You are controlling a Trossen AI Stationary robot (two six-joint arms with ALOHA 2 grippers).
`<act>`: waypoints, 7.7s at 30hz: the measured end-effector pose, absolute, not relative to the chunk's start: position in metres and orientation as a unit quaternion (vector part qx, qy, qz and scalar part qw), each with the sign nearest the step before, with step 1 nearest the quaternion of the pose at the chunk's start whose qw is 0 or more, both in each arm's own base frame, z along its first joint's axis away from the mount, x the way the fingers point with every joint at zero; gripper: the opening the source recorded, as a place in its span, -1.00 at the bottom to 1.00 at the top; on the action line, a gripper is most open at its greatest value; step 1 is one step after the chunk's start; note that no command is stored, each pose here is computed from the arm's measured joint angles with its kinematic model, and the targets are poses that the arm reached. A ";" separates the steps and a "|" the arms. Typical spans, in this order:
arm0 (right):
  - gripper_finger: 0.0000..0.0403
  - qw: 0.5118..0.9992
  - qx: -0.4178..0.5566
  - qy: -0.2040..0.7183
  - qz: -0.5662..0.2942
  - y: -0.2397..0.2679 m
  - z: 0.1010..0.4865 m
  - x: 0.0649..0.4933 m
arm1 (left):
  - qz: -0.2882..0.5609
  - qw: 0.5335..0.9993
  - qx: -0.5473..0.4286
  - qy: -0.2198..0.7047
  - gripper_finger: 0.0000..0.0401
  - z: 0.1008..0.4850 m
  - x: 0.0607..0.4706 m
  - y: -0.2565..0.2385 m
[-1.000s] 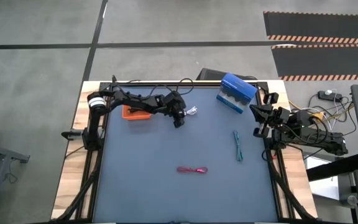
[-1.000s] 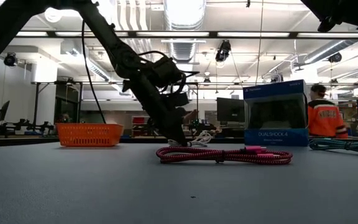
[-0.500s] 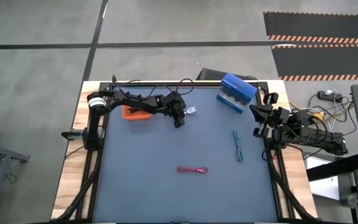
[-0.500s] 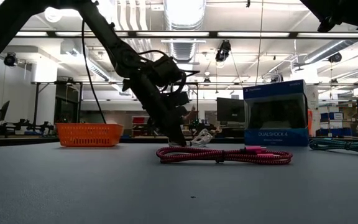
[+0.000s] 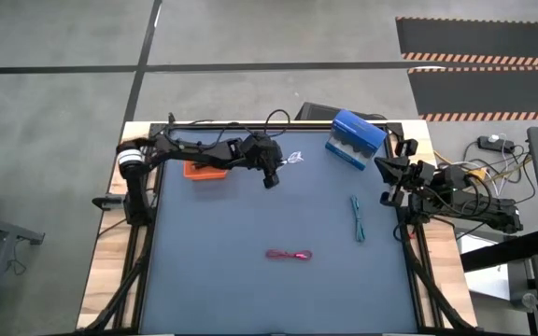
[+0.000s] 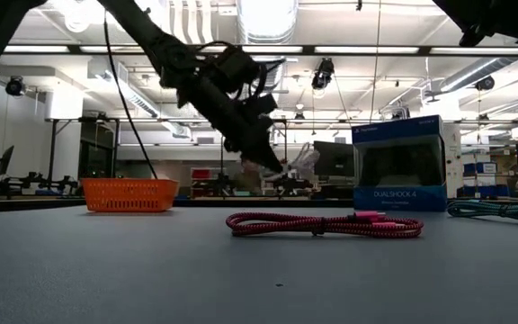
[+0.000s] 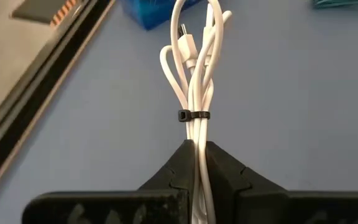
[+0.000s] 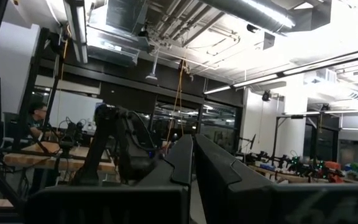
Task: Pick and place USB-C Cables
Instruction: Put the white charger cable into the orange basket
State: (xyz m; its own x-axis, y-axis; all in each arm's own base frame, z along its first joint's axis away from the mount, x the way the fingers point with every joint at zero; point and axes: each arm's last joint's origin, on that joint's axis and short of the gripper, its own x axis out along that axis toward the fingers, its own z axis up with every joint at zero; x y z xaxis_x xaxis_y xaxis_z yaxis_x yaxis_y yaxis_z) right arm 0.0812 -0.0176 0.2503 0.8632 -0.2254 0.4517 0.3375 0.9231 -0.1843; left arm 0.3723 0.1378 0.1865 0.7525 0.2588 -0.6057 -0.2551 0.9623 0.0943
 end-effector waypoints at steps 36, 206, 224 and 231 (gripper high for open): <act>-0.96 0.959 -0.129 -0.205 -0.146 -0.018 0.248 0.082 | 0.053 0.974 0.179 0.129 -0.95 0.314 0.300 0.069; -0.96 0.962 -0.129 -0.190 -0.145 -0.018 0.246 0.083 | 0.166 0.717 0.080 0.673 -0.94 0.198 0.178 0.130; -0.96 0.962 -0.129 -0.190 -0.145 -0.018 0.246 0.083 | 0.173 0.724 0.084 0.662 -0.94 0.194 0.179 0.131; -0.96 0.962 -0.129 -0.192 -0.145 -0.018 0.246 0.083 | 0.175 0.723 0.084 0.663 -0.82 0.194 0.179 0.131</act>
State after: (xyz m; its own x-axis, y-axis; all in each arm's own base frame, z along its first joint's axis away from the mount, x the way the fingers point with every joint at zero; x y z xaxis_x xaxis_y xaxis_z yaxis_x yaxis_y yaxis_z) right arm 0.0834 -0.0180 0.2458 0.8845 -0.2296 0.4062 0.3284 0.9247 -0.1924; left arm 0.1794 0.1312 0.1936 0.0610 0.3642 -0.9293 -0.1409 0.9249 0.3532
